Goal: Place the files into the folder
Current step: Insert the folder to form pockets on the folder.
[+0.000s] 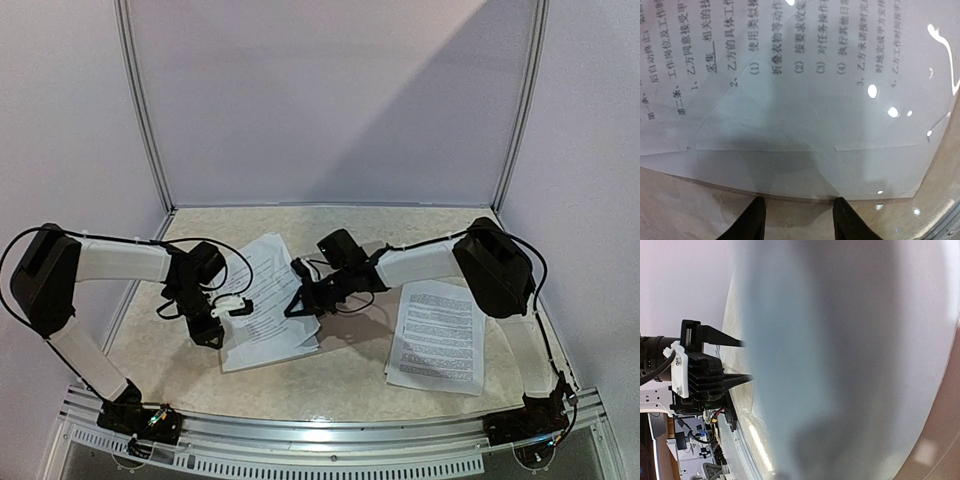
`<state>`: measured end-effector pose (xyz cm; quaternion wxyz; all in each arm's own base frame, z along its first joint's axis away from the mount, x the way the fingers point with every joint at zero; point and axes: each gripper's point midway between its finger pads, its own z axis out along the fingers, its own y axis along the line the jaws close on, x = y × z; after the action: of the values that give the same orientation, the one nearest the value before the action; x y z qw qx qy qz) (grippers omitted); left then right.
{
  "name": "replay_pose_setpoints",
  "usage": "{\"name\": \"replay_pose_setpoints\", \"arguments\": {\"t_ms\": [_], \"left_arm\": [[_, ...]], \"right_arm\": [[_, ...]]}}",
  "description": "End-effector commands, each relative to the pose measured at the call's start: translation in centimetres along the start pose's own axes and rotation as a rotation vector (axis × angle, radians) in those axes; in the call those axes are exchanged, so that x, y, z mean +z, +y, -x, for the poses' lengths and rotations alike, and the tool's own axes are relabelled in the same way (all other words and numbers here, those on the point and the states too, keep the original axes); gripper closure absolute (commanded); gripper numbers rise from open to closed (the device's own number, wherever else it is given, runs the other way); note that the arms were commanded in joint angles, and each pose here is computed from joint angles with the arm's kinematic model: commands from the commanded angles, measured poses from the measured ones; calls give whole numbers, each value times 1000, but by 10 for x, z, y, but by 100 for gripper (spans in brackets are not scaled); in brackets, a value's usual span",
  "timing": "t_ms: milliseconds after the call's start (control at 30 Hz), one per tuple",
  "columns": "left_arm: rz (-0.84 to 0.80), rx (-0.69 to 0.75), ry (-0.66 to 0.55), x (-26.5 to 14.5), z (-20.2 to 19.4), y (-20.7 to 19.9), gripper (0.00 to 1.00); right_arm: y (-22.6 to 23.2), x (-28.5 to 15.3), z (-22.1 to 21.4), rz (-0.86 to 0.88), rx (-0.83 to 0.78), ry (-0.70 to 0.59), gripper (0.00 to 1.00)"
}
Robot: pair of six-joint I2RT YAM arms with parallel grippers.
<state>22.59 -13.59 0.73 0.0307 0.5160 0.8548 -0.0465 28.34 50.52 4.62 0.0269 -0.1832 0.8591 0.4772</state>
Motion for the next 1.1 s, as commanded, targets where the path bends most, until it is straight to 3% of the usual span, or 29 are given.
{"name": "replay_pose_setpoints", "arguments": {"t_ms": [0, 433, 700, 1067], "left_arm": [[-73, -76, 71, 10, -12, -7, 53], [-89, -101, 75, 10, -11, -5, 54], [-103, 60, 5, -8, -15, -21, 53], [-78, 187, 165, 7, -52, -21, 56]], "right_arm": [[20, -3, 10, 47, 40, -65, 100], [14, -5, 16, 21, 172, -129, 100], [4, -16, 40, -39, 141, -192, 100], [9, 11, 32, 35, 135, -143, 100]]}}
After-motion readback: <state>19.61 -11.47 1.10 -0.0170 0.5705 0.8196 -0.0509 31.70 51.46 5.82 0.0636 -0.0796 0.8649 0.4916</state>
